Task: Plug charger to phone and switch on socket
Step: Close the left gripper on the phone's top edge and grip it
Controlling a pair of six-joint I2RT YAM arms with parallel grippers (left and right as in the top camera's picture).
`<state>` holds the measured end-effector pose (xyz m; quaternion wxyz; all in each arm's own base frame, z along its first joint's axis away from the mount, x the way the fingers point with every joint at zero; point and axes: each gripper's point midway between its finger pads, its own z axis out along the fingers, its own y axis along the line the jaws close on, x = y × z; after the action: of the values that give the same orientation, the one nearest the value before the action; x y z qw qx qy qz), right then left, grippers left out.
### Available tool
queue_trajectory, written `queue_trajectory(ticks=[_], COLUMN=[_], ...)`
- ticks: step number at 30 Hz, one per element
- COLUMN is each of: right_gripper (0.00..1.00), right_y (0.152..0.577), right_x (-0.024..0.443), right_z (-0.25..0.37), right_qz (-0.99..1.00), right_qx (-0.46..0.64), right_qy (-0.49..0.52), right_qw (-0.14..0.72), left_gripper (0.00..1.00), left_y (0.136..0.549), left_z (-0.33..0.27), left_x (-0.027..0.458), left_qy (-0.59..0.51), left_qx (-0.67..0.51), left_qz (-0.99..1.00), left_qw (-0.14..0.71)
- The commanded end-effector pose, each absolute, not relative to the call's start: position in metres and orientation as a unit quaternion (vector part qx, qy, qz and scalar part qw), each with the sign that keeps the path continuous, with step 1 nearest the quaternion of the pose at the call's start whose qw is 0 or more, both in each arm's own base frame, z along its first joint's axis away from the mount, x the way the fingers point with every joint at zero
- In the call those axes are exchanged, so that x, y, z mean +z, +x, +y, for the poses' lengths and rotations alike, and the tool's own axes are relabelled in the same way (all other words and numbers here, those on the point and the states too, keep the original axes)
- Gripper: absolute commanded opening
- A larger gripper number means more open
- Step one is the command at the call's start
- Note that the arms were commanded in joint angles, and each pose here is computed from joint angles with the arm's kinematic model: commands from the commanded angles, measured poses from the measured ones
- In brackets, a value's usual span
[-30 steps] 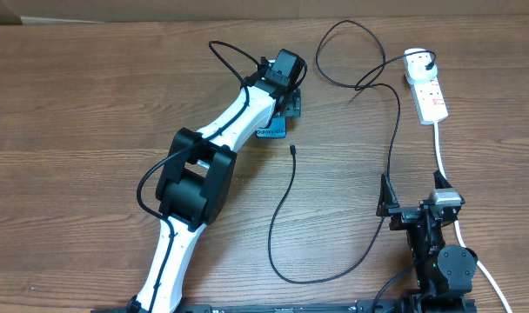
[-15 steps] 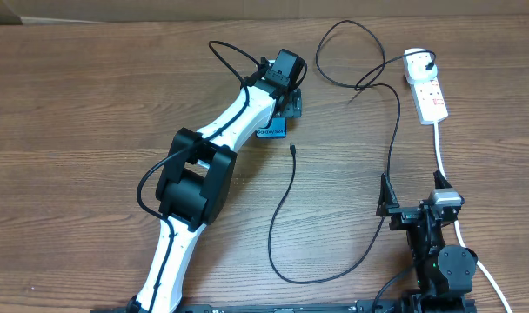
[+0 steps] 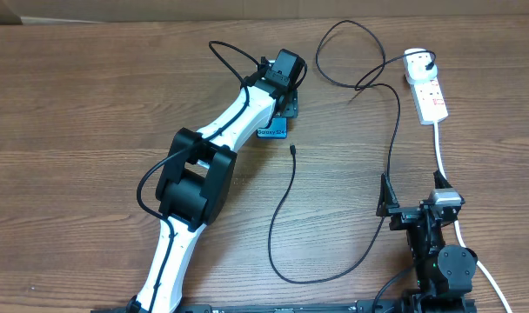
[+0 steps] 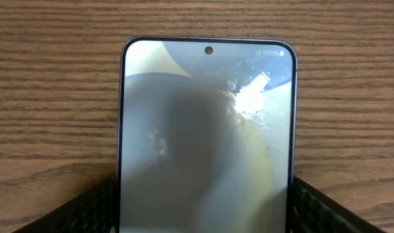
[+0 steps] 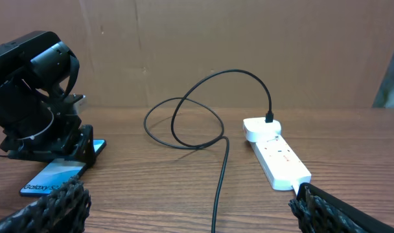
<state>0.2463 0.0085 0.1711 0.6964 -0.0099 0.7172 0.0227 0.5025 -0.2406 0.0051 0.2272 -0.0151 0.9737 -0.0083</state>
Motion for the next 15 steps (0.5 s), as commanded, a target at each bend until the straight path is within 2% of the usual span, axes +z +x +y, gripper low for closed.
queue_trajectory(ticks=[1, 7, 15], right_gripper=[1.0, 1.0, 1.0], right_y=[0.2465, 0.2465, 0.2465], right_x=[0.169, 0.1691, 0.169], right_z=[0.0078, 0.0078, 0.0079], right_qz=[0.716, 0.716, 0.716], right_qx=[0.021, 0.021, 0.021], right_qy=[-0.009, -0.009, -0.009], right_qw=[0.697, 0.698, 0.697], left_gripper=[0.75, 0.79, 0.77], left_y=[0.4847, 0.4846, 0.4846], left_z=[-0.2382, -0.2383, -0.2383], left_x=[-0.0264, -0.0264, -0.0265], left_qy=[-0.008, -0.008, -0.007], left_qx=[0.003, 0.003, 0.003], left_qz=[0.982, 0.982, 0.983], left_qw=[0.186, 0.186, 0.186])
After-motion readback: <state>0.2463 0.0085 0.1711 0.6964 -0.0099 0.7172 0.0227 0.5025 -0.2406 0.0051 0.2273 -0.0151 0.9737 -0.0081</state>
